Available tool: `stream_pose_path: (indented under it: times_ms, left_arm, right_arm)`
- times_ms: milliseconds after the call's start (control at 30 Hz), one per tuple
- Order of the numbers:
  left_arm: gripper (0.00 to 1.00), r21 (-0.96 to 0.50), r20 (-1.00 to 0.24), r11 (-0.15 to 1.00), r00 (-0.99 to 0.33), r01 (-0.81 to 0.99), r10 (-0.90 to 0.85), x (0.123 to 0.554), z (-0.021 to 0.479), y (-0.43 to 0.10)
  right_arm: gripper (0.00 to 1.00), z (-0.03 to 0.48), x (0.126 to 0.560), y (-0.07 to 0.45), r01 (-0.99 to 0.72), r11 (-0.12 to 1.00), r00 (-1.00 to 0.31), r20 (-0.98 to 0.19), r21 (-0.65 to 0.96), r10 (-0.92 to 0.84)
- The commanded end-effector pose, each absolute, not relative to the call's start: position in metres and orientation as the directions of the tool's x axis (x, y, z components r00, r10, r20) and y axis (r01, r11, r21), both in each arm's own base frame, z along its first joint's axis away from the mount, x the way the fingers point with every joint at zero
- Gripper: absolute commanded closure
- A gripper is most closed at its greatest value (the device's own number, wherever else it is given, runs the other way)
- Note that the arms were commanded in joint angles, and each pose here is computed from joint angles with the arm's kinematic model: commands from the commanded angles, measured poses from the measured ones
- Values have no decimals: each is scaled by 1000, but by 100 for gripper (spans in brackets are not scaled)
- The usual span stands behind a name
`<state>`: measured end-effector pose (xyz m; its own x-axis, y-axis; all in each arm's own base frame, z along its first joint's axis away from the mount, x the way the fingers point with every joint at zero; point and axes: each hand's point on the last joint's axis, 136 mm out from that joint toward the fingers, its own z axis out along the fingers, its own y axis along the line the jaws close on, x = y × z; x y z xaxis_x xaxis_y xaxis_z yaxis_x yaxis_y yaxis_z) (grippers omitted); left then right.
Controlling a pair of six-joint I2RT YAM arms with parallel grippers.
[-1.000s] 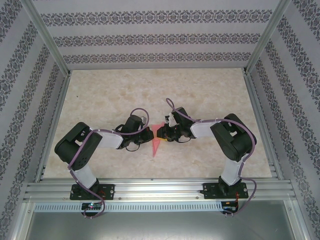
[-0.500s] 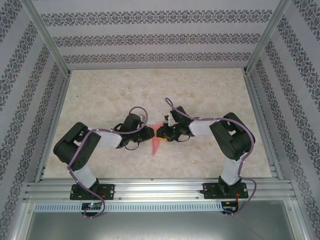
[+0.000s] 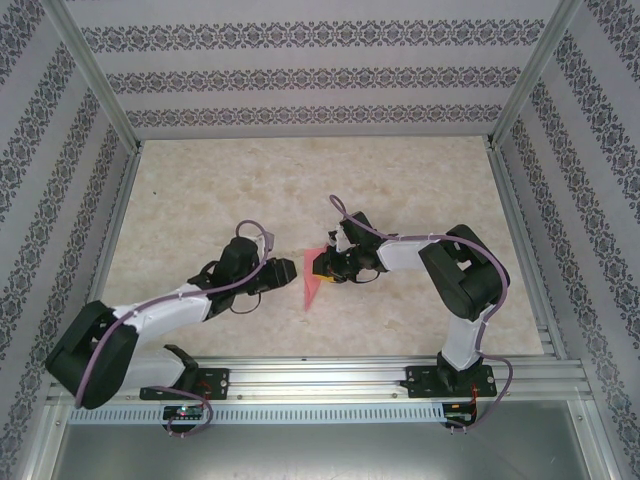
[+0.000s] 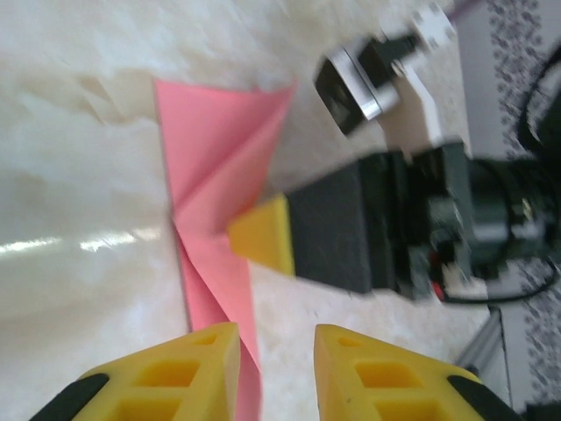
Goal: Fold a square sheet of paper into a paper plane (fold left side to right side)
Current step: Fold the wing for the fifth time at the center of the table.
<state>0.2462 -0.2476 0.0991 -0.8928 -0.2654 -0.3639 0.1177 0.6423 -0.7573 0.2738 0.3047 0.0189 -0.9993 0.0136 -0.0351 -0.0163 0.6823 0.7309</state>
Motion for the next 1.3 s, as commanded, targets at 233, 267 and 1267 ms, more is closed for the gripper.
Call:
stream_pose_path:
  times_ms: [233,267,1267]
  left_arm:
    - [76,-802,-300,572,-944,172,-135,207,102,-299]
    - [76,-803,-297,571,-946,174,-129,208,101,-304]
    - [78,-675,-219,734,-971,81,-94,202,22,-296]
  right_arm:
    - [73,-16,263,286,39,772,-999,10,634,41]
    - [73,-17,263,286,39,773,-999,12,633,41]
    - [73,-18,263,285,30,783,-1000,13,621,28]
